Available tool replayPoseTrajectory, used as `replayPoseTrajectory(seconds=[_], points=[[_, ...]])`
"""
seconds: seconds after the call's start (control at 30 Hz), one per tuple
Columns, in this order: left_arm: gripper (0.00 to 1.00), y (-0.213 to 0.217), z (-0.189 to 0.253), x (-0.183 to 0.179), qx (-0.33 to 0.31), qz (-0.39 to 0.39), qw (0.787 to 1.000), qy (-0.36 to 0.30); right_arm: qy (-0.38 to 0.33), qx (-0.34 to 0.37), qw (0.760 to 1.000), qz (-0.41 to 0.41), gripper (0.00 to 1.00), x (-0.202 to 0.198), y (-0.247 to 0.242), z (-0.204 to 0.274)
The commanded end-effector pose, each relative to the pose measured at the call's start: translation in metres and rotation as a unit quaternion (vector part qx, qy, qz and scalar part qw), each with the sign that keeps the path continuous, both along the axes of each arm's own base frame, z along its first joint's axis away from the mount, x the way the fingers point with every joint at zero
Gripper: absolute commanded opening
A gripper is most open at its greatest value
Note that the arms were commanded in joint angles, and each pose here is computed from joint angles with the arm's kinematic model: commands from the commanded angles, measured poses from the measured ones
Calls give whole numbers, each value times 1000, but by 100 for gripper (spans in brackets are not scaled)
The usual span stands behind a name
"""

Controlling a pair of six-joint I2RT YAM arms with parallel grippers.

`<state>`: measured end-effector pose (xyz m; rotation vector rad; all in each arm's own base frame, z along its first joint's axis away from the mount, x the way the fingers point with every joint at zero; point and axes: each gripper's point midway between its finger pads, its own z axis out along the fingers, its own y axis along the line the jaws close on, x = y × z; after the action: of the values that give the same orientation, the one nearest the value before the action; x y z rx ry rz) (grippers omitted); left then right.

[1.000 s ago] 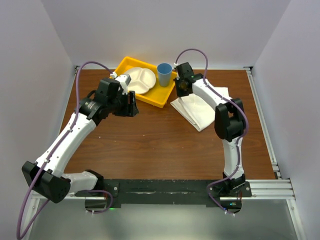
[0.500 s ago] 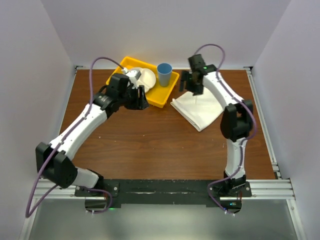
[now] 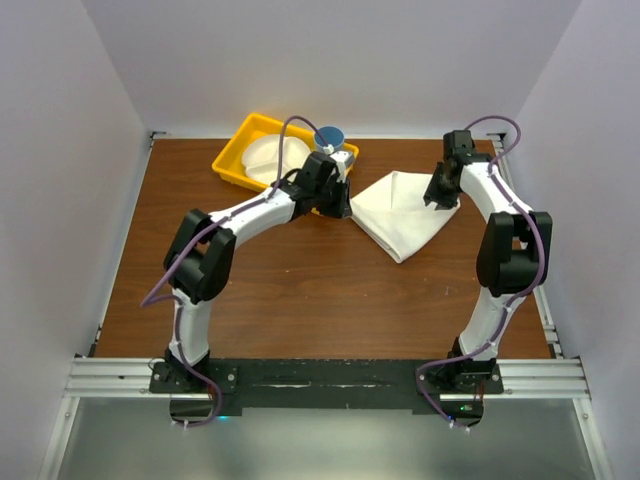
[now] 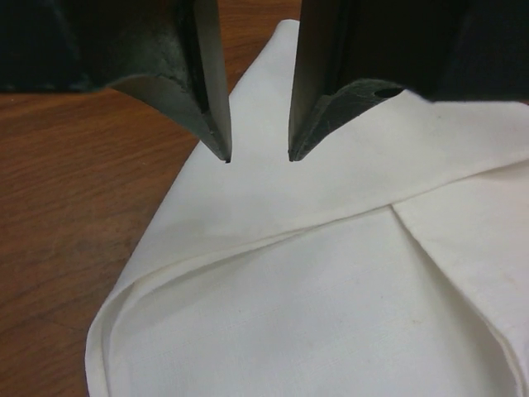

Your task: Fold the napkin, place the utensils inside, and roll it up

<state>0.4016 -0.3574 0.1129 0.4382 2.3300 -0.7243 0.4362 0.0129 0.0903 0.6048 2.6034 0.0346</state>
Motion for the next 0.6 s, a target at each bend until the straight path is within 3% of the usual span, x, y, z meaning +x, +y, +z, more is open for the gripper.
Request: replayPoseTrajectory(seconds=[0.0, 0.3, 0.57], points=[[25, -23, 34, 36, -47, -4, 997, -62, -42, -7, 999, 1, 29, 23, -7, 12], [26, -40, 28, 44, -70, -15, 996, -56, -10, -45, 999, -22, 24, 16, -42, -22], [26, -45, -19, 46, -54, -22, 998, -28, 11, -56, 998, -32, 24, 10, -58, -50]])
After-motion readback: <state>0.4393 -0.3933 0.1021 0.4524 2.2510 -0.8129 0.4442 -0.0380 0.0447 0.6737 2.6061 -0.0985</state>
